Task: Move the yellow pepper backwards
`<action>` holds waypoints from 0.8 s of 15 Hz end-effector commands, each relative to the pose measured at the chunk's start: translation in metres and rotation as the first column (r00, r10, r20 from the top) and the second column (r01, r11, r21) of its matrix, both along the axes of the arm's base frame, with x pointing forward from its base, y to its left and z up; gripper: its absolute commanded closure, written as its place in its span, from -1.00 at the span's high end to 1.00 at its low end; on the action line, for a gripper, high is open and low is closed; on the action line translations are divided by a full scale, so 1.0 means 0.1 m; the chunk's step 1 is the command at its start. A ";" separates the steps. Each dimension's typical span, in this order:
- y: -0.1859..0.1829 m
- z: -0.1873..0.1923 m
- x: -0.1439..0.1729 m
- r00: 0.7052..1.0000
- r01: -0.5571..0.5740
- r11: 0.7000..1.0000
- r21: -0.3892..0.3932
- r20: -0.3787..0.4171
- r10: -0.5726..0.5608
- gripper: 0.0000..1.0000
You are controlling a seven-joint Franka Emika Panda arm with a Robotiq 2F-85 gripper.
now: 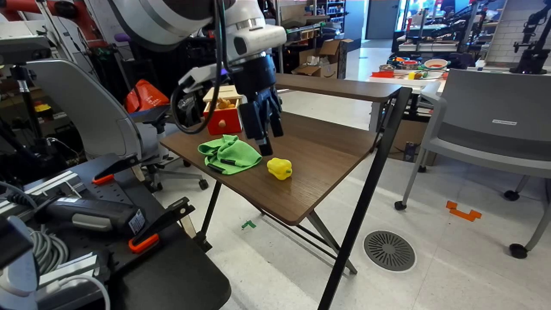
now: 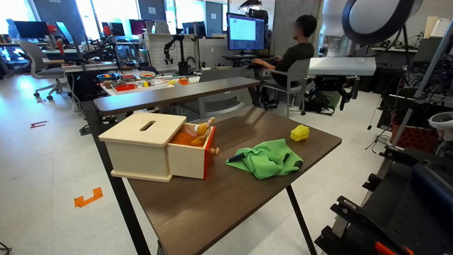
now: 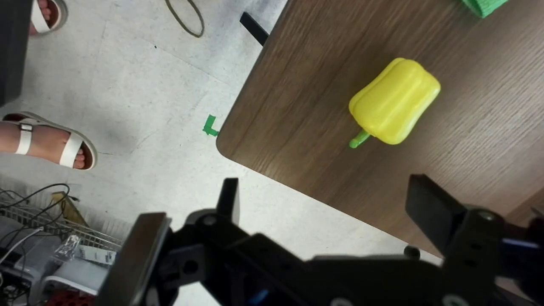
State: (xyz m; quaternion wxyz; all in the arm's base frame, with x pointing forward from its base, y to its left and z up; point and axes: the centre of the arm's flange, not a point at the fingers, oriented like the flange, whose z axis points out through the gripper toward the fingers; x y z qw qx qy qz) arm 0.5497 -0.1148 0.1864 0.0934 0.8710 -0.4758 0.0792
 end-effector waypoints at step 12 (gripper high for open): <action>0.28 -0.95 0.50 0.998 0.064 0.997 0.034 0.018 -0.065 0.35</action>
